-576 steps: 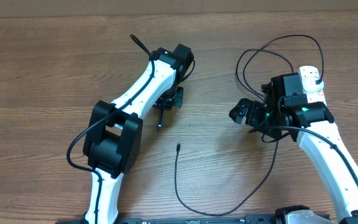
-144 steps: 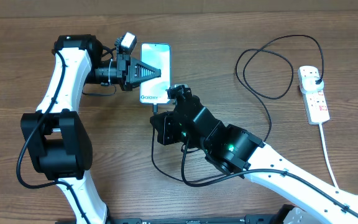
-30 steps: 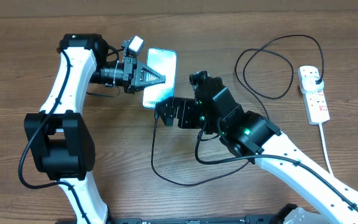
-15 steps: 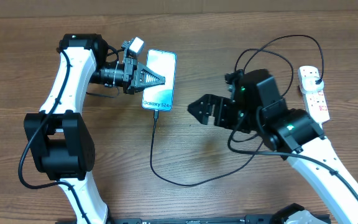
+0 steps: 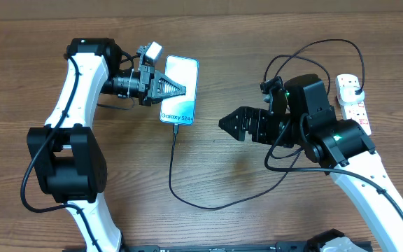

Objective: Plug charger to phone and switch on socket
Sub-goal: 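Open the right gripper and pull it back from the plug, then move the right gripper toward the phone's right edge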

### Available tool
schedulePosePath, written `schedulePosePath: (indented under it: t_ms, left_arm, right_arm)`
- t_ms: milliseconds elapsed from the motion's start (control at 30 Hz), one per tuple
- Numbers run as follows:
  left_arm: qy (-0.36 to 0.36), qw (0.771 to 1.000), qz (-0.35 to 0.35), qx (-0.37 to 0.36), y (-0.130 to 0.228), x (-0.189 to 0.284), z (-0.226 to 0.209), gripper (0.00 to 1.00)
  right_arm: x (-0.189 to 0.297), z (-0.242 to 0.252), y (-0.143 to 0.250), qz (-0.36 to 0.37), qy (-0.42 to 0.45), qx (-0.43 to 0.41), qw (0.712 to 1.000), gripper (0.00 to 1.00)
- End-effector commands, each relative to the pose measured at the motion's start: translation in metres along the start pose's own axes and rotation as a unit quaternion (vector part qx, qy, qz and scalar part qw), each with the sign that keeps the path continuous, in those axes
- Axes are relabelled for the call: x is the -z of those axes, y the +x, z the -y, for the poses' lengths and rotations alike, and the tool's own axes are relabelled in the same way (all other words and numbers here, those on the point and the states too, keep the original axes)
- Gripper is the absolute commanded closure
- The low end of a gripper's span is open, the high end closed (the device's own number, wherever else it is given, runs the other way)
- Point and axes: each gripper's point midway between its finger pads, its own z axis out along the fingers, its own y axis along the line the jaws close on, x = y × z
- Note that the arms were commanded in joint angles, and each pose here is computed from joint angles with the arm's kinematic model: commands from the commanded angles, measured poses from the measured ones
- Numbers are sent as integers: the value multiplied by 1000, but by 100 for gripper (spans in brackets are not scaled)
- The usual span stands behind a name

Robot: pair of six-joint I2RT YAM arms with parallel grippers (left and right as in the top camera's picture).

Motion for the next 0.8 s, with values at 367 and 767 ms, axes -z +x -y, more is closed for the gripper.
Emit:
schedulePosePath:
  t_ms: [367,767]
  left_arm:
    - [-1,1000,-2,-25,4,-1,13,96]
    - [27,998,-22,-60,15,-19,27,96]
  right_arm:
    - [3,-8,-4,3,-15,15,1000,0]
    - [4,-21,-3,-6,-51,38,998,0]
